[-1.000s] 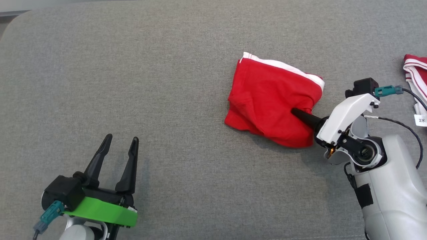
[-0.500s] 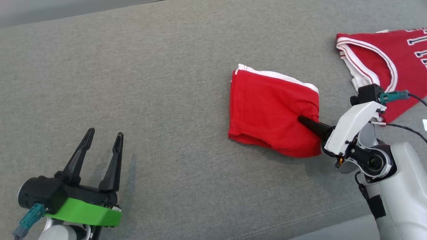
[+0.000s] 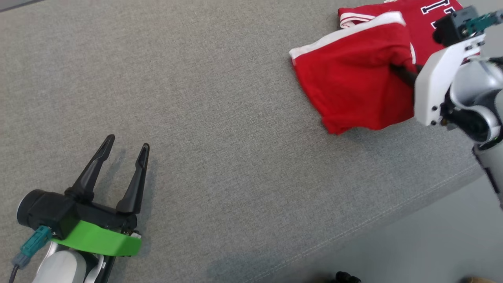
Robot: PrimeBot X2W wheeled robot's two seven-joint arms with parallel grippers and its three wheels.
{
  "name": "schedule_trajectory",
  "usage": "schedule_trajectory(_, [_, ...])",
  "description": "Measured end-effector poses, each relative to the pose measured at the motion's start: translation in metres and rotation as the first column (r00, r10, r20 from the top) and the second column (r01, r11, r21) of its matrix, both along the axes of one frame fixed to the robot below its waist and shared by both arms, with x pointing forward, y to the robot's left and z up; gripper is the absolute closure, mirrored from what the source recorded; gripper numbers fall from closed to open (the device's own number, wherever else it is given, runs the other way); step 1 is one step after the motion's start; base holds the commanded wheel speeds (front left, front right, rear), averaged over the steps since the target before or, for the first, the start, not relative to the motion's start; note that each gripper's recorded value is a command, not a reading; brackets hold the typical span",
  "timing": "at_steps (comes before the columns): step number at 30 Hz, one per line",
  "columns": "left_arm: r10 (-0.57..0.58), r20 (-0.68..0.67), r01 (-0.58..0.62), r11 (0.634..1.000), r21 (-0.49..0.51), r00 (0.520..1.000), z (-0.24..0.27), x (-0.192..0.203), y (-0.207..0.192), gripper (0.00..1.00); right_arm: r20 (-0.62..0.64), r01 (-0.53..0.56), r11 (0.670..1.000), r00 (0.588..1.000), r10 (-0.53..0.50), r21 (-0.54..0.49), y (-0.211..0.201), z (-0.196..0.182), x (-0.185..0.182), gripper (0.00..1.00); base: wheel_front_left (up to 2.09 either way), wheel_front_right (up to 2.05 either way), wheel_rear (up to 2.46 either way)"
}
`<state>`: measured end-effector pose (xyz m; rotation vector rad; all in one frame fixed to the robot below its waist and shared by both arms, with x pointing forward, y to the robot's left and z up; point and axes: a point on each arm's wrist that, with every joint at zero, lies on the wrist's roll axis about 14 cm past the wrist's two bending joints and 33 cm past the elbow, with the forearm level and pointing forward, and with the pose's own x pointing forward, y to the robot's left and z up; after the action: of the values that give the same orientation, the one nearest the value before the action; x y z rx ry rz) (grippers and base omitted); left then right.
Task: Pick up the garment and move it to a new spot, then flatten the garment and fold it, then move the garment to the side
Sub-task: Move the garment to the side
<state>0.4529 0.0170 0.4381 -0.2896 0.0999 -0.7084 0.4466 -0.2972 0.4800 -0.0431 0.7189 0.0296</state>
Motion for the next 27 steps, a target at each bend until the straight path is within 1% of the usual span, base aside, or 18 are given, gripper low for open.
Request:
schedule_trajectory(2, [0.004, -0.010, -0.004, 1.000, -0.001, 1.000, -0.006, 0.004, 0.001, 0.00, -0.021, 0.018, 0.997, 1.000, -0.020, -0.078, -0.022, 0.008, 0.008, 1.00, 0.00, 0.00, 0.00])
schedule_trajectory(4, [0.009, -0.027, -0.009, 1.000, -0.001, 1.000, -0.013, 0.005, 0.003, 0.00, -0.034, 0.050, 0.989, 0.998, -0.055, -0.136, -0.043, 0.012, 0.016, 1.00, 0.00, 0.00, 0.00])
schedule_trajectory(7, [0.026, -0.045, -0.026, 1.000, 0.000, 0.999, -0.019, 0.006, 0.009, 0.00, -0.055, 0.102, 0.975, 0.992, -0.115, -0.199, -0.071, 0.012, 0.023, 1.00, 0.00, 0.00, 0.00])
schedule_trajectory(9, [0.038, -0.054, -0.038, 0.999, 0.001, 0.998, -0.022, 0.006, 0.013, 0.00, -0.084, 0.112, 0.963, 0.987, -0.136, -0.244, -0.083, 0.005, 0.026, 1.00, 0.00, 0.00, 0.00])
schedule_trajectory(12, [0.059, -0.068, -0.058, 0.998, 0.005, 0.996, -0.026, 0.006, 0.020, 0.00, -0.106, 0.127, 0.950, 0.981, -0.163, -0.284, -0.095, -0.001, 0.033, 1.00, 0.00, 0.00, 0.00])
schedule_trajectory(16, [0.099, -0.082, -0.099, 0.995, 0.012, 0.992, -0.030, 0.006, 0.032, 0.00, -0.119, 0.122, 0.931, 0.978, -0.172, -0.343, -0.105, -0.006, 0.043, 1.00, 0.00, 0.00, 0.00])
schedule_trajectory(17, [0.108, -0.088, -0.108, 0.994, 0.011, 0.990, -0.030, 0.006, 0.034, 0.00, -0.120, 0.120, 0.924, 0.978, -0.173, -0.363, -0.108, -0.007, 0.045, 0.93, 0.00, 0.00, 0.00])
schedule_trajectory(18, [0.116, -0.092, -0.115, 0.993, 0.013, 0.989, -0.031, 0.005, 0.037, 0.00, -0.129, 0.120, 0.916, 0.975, -0.181, -0.382, -0.112, -0.008, 0.044, 0.80, 0.00, 0.00, 0.00])
schedule_trajectory(20, [0.132, -0.096, -0.132, 0.991, 0.011, 0.987, -0.030, 0.004, 0.041, 0.00, -0.137, 0.129, 0.903, 0.970, -0.201, -0.409, -0.120, -0.011, 0.044, 0.57, 0.00, 0.00, 0.00])
schedule_trajectory(21, [0.141, -0.097, -0.141, 0.990, 0.009, 0.985, -0.030, 0.004, 0.043, 0.00, -0.139, 0.134, 0.894, 0.967, -0.211, -0.428, -0.125, -0.011, 0.044, 0.00, 0.00, 0.00, 0.00])
schedule_trajectory(23, [0.156, -0.095, -0.156, 0.988, 0.006, 0.983, -0.027, 0.004, 0.047, 0.00, -0.123, 0.157, 0.873, 0.963, -0.239, -0.462, -0.138, -0.008, 0.044, 0.00, 0.00, 0.00, 0.00])
schedule_trajectory(27, [0.181, -0.087, -0.181, 0.983, 0.006, 0.980, -0.021, 0.002, 0.053, 0.00, -0.121, 0.172, 0.856, 0.958, -0.262, -0.488, -0.144, -0.010, 0.040, 0.00, 0.00, 0.00, 0.00])
